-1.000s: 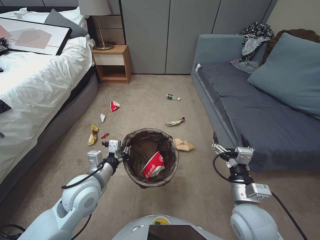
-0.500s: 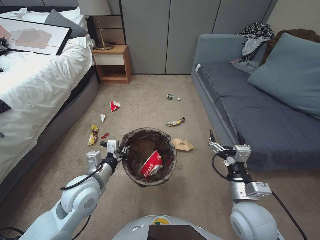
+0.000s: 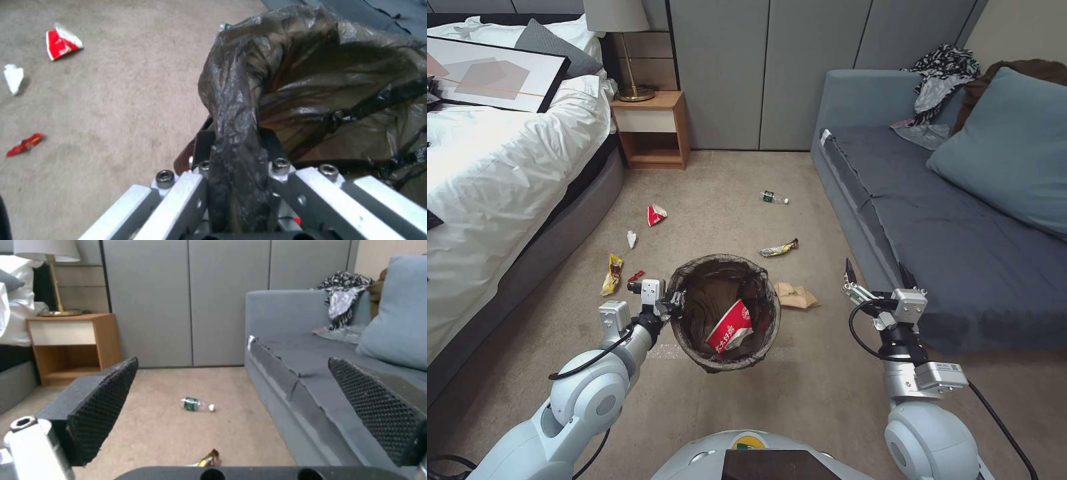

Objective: Pick up the trash bin, then pick up the garbage from the floor and place it into the trash bin.

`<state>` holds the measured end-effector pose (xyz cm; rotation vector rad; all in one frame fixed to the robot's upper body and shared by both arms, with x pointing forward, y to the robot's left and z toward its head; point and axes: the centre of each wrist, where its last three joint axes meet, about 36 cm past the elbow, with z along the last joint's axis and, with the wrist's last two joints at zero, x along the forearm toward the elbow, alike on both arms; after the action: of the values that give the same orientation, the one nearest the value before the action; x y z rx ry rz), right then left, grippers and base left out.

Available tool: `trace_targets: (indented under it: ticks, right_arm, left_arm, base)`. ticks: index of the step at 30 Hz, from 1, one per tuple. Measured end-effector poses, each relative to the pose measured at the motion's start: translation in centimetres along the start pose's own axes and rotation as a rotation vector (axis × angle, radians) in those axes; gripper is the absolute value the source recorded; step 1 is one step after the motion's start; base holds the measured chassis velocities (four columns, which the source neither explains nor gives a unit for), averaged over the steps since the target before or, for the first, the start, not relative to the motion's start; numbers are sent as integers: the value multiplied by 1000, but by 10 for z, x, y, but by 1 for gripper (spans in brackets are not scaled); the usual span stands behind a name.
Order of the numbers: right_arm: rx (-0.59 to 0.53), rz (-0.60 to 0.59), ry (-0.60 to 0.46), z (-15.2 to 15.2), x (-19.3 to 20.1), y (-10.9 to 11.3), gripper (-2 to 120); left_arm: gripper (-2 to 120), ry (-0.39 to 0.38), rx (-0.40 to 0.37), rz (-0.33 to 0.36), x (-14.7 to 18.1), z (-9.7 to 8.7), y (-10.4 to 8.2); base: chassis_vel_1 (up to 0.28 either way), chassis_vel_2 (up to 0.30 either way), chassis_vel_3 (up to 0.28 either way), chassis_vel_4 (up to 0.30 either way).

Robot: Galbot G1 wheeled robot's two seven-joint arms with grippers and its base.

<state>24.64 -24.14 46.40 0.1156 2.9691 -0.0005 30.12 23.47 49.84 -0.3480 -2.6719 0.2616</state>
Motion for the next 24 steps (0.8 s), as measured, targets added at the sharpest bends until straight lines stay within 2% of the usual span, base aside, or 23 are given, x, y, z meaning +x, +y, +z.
trace_targets:
  ticks: [24]
  right_arm:
    - [0, 0, -4, 0, -2, 0, 100]
  left_arm:
    - [6, 0, 6, 0, -2, 1, -1]
  base:
    - [-127, 129, 126, -130]
